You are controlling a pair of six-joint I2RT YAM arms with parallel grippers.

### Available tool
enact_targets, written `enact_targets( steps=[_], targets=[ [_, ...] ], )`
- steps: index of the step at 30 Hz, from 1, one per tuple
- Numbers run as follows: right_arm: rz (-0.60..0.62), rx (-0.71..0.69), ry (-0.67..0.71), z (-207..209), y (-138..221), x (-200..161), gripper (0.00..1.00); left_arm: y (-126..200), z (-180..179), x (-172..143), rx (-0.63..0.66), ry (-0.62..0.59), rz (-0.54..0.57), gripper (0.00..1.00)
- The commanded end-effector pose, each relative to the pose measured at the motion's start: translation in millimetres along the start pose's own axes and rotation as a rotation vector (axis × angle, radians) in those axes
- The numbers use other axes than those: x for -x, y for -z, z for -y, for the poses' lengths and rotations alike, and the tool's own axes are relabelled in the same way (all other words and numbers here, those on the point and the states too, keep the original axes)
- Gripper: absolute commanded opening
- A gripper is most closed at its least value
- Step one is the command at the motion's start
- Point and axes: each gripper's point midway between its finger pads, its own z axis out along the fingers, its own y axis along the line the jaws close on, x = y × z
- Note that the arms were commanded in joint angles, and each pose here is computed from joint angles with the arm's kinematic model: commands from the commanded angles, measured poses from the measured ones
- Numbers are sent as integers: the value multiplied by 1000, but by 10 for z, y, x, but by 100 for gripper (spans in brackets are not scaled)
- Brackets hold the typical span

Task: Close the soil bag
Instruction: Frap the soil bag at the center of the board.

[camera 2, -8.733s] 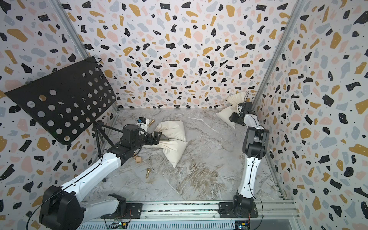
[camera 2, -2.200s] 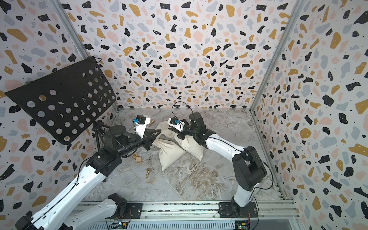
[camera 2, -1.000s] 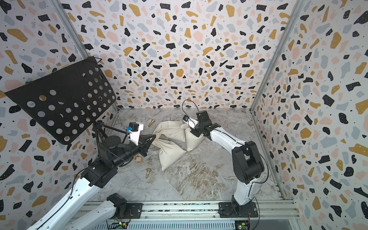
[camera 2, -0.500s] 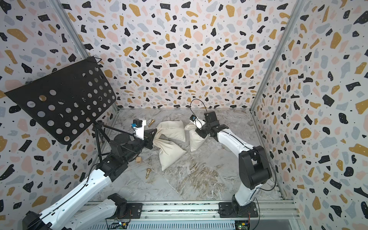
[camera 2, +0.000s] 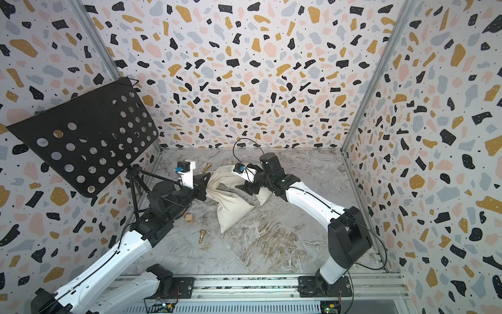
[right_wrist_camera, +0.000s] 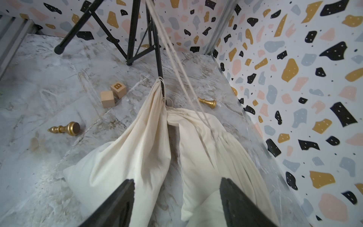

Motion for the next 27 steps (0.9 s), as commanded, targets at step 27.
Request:
enact_targets(
  steps=[27],
  targets=[
    [130,-166,65,294,-50,416,58,272,292,643,-139,24,171,0]
  ],
)
